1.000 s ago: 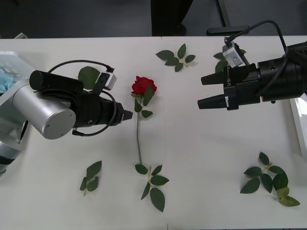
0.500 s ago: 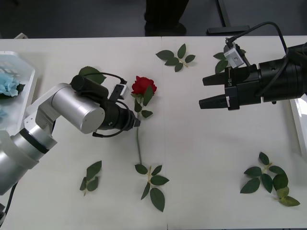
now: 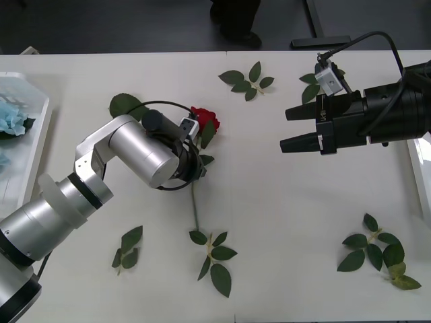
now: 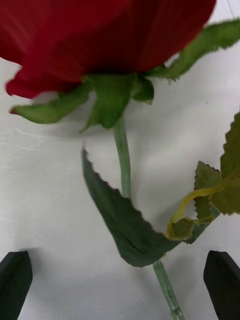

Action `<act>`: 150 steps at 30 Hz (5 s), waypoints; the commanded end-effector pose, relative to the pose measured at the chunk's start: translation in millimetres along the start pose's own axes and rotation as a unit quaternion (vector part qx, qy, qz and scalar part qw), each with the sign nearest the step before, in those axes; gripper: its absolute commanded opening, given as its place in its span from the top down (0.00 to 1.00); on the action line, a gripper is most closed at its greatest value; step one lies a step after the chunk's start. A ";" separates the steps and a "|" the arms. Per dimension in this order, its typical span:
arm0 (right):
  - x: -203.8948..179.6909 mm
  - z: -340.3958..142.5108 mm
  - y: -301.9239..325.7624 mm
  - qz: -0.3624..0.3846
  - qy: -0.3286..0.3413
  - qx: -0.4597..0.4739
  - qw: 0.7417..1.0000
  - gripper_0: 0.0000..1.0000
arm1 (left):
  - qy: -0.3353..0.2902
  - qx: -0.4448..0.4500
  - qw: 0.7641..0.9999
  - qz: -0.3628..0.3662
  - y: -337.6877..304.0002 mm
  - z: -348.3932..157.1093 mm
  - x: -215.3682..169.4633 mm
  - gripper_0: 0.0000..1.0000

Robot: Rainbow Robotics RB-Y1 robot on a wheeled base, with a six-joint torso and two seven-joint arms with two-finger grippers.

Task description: Place the red flowers into the right box and the blue flowers into the left box. If a person shows an open palm, hand one flower to the person first, then continue sorting.

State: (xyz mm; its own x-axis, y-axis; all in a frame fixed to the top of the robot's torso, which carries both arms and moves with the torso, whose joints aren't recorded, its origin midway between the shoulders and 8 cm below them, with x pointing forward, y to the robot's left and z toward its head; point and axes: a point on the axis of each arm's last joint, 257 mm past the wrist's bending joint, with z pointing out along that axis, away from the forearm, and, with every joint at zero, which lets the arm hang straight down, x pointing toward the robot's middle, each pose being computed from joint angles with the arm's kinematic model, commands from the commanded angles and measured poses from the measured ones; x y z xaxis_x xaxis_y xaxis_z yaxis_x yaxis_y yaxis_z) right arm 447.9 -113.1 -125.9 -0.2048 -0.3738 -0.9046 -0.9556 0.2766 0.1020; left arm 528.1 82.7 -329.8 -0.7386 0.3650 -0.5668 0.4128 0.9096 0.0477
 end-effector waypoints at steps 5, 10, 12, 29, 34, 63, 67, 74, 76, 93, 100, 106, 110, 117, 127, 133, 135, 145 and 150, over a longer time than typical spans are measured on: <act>-5.2 -18.9 -9.9 -0.019 0.003 0.019 1.000 0.03 | -0.022 0.004 1.000 0.002 -19.4 -3.5 -25.2 0.95; -5.0 -19.6 -11.0 -0.018 0.002 0.020 1.000 0.03 | -0.022 0.005 1.000 0.001 -19.9 -3.2 -24.9 1.00; -5.0 -19.6 -11.0 -0.017 0.002 0.020 1.000 0.03 | -0.023 0.005 1.000 0.000 -20.1 -3.2 -25.3 1.00; -4.8 -19.3 -11.0 -0.015 0.002 0.020 1.000 0.03 | -0.140 0.006 0.990 0.009 7.7 -33.5 -86.3 1.00; -3.5 -19.6 -10.8 -0.013 0.003 0.020 1.000 0.03 | -0.260 0.044 0.964 0.016 3.4 -85.8 -145.1 1.00; -27.8 37.6 -5.5 0.039 -0.095 0.022 0.995 0.03 | -0.592 0.348 0.718 -0.114 -143.5 -287.4 -194.2 1.00; -41.4 42.8 -6.9 0.037 -0.112 0.025 0.993 0.03 | -0.591 0.357 0.713 -0.122 -147.5 -288.3 -191.8 1.00; -51.0 44.9 -7.4 0.030 -0.119 0.025 0.992 0.54 | -0.590 0.360 0.712 -0.126 -147.5 -289.0 -192.7 1.00; -50.0 44.5 -7.6 0.031 -0.118 0.026 0.992 1.00 | -0.590 0.360 0.712 -0.126 -147.5 -289.0 -192.7 1.00; -48.3 44.6 -9.1 0.028 -0.112 0.029 0.993 1.00 | -0.590 0.360 0.712 -0.126 -147.5 -289.0 -192.7 1.00; -48.9 44.6 -8.8 0.028 -0.112 0.028 0.993 1.00 | -0.590 0.360 0.712 -0.126 -147.5 -289.0 -192.7 0.00; -45.9 42.9 -8.6 0.029 -0.106 0.027 0.994 1.00 | -0.590 0.360 0.712 -0.126 -147.5 -289.0 -192.7 0.00; -40.7 39.1 -9.2 0.032 -0.096 0.026 0.994 1.00 | -0.590 0.360 0.712 -0.126 -147.5 -289.0 -192.7 0.00; -22.7 24.3 -24.6 0.051 -0.061 0.052 0.996 1.00 | -0.590 0.360 0.712 -0.126 -147.5 -289.0 -192.7 0.00; 43.7 -64.1 -81.0 0.200 0.035 0.143 0.969 1.00 | -0.600 0.352 0.706 -0.131 -127.7 -301.0 -200.8 0.00; 105.6 -181.5 -122.5 0.312 0.078 0.236 0.917 1.00 | -0.527 0.293 0.790 -0.110 -86.1 -315.6 -204.7 0.00; 132.4 -229.9 -135.6 0.332 0.107 0.288 0.892 1.00 | -0.472 0.268 0.830 -0.127 -60.8 -324.9 -196.0 0.00; 221.7 -384.7 -131.4 0.442 0.153 0.416 0.780 1.00 | -0.322 0.198 0.907 -0.184 21.6 -320.6 -126.9 0.00; 255.0 -421.8 -124.9 0.483 0.139 0.452 0.737 1.00 | -0.298 0.180 0.924 -0.156 36.6 -312.4 -86.9 0.00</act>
State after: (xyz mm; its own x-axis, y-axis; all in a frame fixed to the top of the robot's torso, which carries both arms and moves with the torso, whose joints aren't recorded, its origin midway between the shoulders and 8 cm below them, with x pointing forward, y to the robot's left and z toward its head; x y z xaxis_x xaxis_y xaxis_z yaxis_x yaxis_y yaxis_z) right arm 423.7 -580.0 -227.5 -0.8910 0.1962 -0.4094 0.0984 0.9638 0.2476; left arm 457.2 126.0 -9.2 -0.5049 -0.2825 -0.8157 0.4266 0.7398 -0.5203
